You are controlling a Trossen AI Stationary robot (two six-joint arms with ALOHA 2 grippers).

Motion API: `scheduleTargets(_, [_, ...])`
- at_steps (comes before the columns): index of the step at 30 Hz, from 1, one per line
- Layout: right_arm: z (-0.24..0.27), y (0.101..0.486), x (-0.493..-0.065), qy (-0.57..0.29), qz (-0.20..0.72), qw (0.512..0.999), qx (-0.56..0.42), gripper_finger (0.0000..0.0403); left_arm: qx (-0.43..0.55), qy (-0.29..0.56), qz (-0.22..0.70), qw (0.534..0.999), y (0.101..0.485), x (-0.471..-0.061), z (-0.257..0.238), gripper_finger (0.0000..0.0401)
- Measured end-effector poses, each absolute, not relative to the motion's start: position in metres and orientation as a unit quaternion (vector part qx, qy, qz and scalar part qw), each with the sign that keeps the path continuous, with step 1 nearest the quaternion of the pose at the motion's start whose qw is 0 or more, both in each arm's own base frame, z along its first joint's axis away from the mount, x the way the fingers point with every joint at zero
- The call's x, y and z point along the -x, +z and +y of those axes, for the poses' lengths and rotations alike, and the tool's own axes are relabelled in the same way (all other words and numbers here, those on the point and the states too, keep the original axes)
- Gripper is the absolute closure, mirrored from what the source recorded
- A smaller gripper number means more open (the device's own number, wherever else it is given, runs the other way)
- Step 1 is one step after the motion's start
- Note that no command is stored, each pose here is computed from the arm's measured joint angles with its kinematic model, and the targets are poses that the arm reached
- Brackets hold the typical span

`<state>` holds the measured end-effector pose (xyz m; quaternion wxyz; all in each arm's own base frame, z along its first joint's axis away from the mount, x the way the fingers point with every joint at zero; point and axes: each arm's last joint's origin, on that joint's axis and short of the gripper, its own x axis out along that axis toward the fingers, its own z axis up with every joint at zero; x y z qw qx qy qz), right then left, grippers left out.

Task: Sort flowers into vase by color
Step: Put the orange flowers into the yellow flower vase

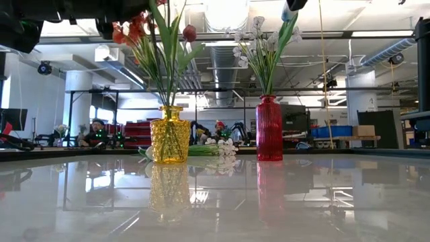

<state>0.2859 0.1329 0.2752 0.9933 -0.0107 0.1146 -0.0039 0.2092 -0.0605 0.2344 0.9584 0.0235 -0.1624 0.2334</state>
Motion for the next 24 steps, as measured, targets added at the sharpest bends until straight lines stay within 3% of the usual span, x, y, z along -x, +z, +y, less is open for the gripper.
scheduleTargets(24, [0.133,0.275,-0.286,-0.004,0.115,0.993,0.006,0.0170,-0.019,0.245,-0.141,0.959,0.209,-0.227,-0.059,0.0400])
